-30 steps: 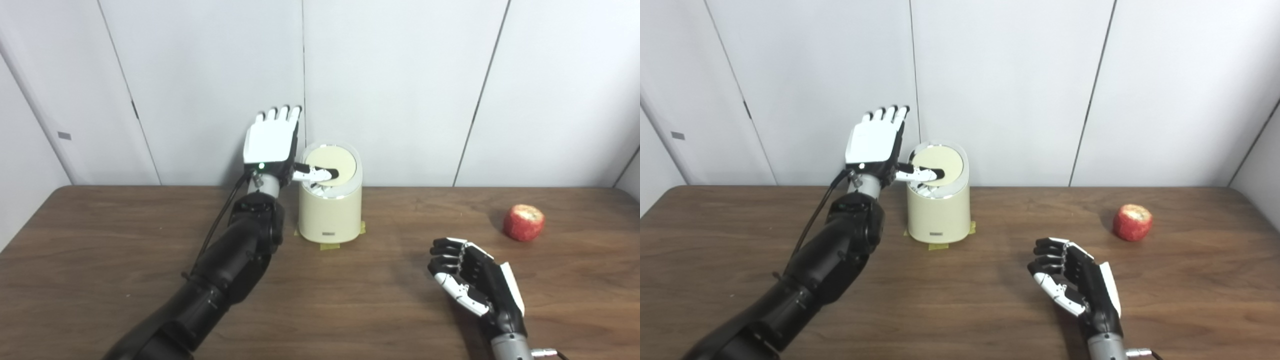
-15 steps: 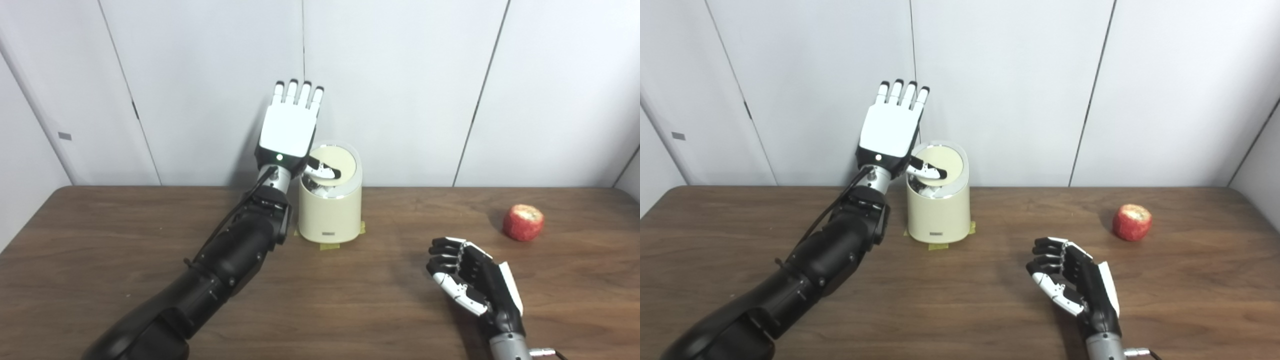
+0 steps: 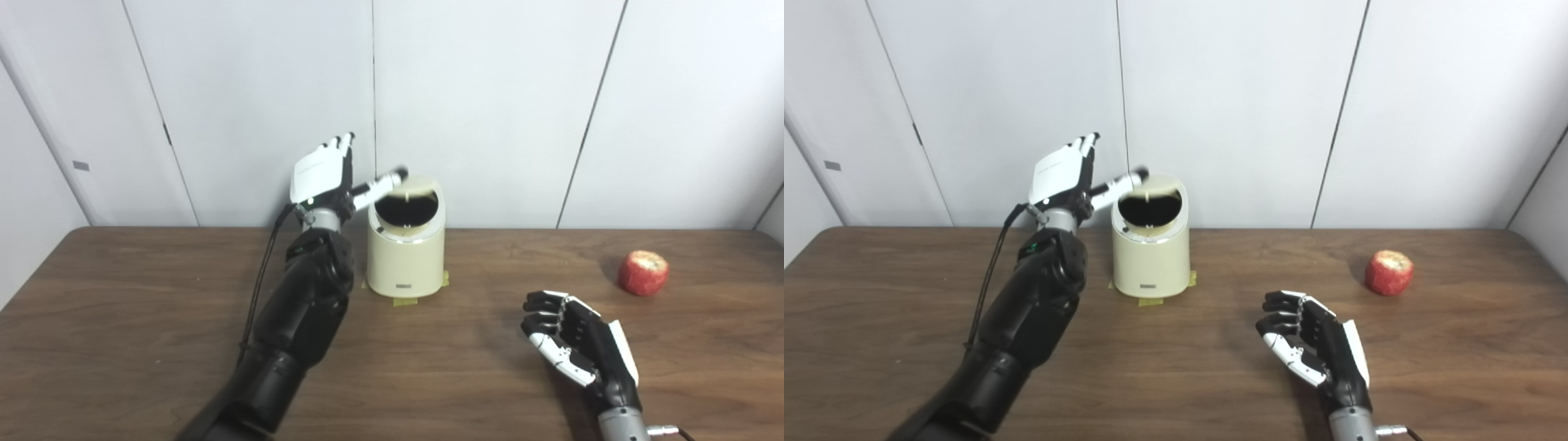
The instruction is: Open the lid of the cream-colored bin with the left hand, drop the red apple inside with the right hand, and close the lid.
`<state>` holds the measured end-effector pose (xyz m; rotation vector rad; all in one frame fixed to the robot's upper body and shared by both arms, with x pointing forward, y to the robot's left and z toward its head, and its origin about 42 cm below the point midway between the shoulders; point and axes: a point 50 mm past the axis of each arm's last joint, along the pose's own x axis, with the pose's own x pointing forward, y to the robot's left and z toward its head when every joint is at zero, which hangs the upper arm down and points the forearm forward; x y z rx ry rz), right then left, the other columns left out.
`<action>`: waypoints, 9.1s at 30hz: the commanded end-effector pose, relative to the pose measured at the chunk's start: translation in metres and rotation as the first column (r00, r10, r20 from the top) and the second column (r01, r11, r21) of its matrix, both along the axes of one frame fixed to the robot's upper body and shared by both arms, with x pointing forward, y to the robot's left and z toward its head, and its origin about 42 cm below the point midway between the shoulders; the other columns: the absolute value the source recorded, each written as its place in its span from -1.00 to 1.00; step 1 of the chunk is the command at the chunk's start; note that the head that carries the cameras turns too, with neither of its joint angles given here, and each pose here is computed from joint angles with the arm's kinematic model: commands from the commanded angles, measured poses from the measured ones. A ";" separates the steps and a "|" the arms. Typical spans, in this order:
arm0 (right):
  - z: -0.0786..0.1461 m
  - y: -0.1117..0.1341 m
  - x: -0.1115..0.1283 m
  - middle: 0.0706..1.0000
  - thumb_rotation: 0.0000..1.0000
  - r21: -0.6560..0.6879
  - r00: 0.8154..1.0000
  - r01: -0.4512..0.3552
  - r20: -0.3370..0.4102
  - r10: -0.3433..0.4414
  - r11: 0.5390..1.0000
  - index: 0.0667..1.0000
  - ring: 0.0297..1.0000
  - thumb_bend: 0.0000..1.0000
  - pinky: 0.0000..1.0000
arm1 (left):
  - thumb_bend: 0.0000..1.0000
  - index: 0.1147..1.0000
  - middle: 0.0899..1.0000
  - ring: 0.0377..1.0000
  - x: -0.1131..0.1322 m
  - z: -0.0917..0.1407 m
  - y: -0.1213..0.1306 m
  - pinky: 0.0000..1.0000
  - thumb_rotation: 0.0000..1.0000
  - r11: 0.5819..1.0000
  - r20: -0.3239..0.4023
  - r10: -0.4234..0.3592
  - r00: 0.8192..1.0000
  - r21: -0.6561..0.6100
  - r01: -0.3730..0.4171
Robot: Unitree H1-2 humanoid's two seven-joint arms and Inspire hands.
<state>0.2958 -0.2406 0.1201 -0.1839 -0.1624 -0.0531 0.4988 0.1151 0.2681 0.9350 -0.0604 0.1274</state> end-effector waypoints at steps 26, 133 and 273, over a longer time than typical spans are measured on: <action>0.007 -0.004 0.006 0.23 -0.41 0.024 0.999 -0.009 0.052 0.008 1.000 0.22 0.19 -0.38 0.04 | -0.03 0.35 0.40 0.40 -0.137 0.030 0.094 0.40 0.62 0.519 0.604 -0.076 0.793 -0.655 0.549; 0.164 -0.151 0.169 0.70 -0.30 -0.920 0.893 -0.336 -0.379 -0.242 0.200 0.58 0.60 0.94 0.32 | 0.13 0.46 0.56 0.66 -0.207 -0.075 0.140 0.75 0.78 0.567 0.411 -0.073 0.909 -0.732 0.376; 0.333 0.151 0.170 -0.08 -1.00 -0.991 0.798 0.033 0.105 0.593 0.130 -0.10 -0.23 0.04 -0.40 | 0.11 0.45 0.53 0.61 -0.202 -0.075 0.108 0.64 0.67 0.577 0.419 -0.030 0.908 -0.734 0.358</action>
